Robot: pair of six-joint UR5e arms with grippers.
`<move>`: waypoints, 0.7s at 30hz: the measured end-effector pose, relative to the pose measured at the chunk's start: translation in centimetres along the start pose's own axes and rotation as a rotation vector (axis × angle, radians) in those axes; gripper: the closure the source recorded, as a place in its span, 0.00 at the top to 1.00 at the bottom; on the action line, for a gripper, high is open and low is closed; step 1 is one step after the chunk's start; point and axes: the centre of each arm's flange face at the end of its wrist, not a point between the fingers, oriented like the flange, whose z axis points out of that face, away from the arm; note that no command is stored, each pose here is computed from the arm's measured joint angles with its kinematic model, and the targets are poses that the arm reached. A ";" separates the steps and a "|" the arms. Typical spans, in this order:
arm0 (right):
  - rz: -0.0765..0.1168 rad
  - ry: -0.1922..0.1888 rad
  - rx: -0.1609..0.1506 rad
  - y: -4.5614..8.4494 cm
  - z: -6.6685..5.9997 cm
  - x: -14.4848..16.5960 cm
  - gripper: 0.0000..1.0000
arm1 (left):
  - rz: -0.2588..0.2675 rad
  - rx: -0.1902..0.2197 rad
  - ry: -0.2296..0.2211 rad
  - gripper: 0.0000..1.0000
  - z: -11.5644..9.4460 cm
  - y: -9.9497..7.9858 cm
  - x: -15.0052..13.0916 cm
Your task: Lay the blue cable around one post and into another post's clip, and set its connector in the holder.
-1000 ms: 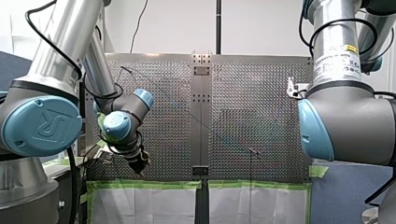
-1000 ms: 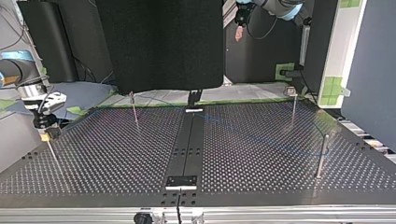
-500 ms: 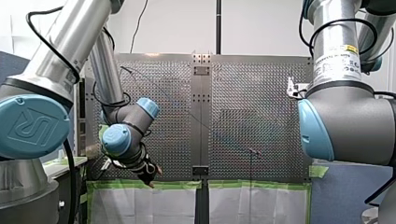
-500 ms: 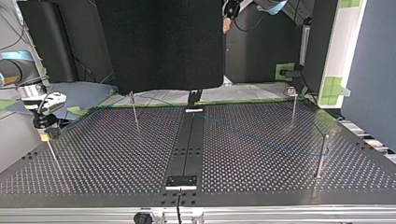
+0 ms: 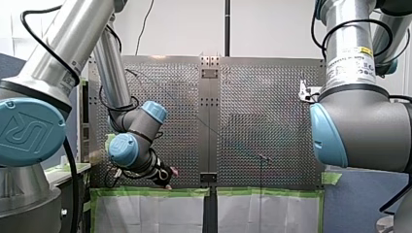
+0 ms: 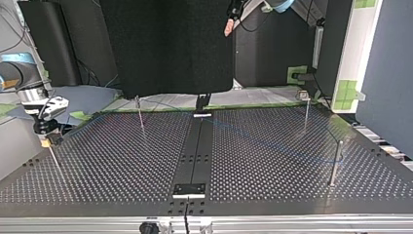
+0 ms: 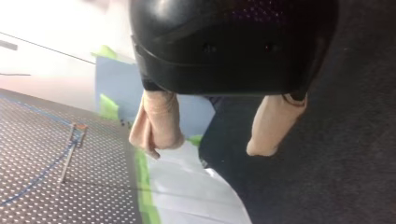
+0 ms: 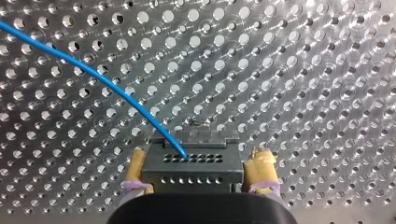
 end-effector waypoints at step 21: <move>0.002 -0.003 -0.005 -0.1 0.0 -0.1 0.89 | -0.058 0.012 -0.171 1.00 1.5 -0.7 -1.8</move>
